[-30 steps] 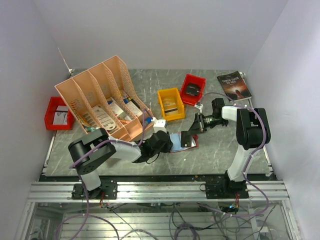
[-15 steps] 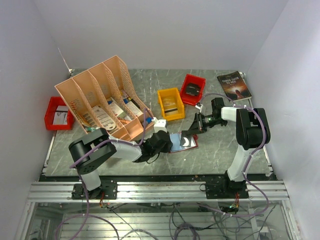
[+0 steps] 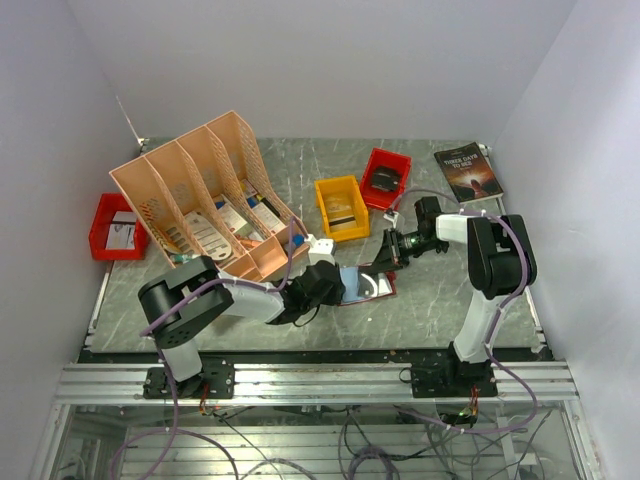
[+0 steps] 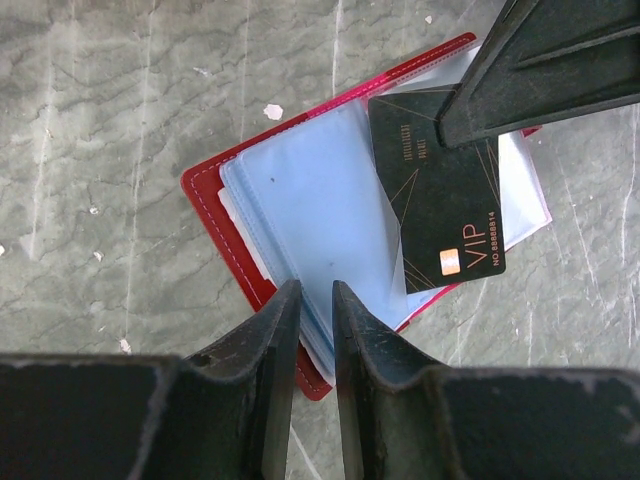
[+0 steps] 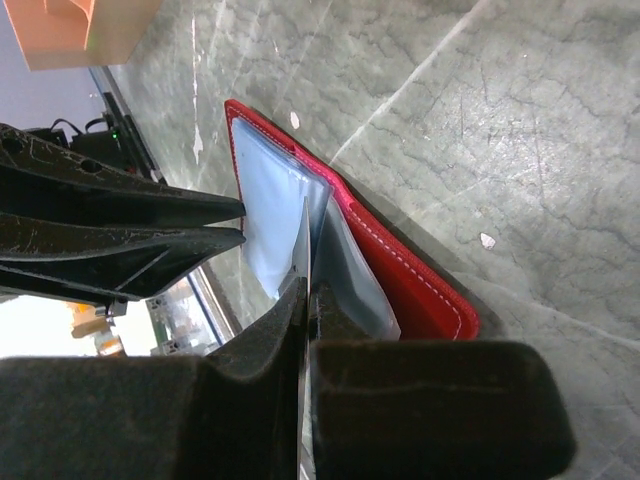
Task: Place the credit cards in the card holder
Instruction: Insert the credit card into the card holder.
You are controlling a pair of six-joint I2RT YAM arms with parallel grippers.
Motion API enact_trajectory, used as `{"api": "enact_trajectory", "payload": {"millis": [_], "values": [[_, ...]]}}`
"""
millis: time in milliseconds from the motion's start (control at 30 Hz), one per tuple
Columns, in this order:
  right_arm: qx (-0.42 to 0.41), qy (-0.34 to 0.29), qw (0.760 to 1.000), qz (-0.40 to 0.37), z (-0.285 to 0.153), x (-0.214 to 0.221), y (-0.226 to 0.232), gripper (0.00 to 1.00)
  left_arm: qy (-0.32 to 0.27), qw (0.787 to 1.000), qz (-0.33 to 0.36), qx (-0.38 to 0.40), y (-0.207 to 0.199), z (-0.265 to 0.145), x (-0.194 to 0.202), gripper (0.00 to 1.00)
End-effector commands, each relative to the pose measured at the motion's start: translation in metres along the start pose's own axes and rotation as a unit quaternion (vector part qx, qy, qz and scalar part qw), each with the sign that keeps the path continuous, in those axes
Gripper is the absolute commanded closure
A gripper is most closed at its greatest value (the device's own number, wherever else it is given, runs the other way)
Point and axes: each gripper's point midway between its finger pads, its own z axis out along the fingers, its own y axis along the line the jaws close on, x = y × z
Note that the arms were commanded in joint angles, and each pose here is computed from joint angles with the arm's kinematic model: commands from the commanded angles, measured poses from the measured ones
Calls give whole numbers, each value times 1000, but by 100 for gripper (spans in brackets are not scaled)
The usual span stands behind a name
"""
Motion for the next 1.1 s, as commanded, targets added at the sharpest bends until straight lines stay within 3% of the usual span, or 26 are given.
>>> {"api": "enact_trajectory", "payload": {"millis": [0,1067], "values": [[15,6,1000,12,4,0,-9,100,7,999,26,-24,10,5,6,69],[-12,29,999,22,19,2,-2,99,14,999,39,-26,8,9,6,68]]}}
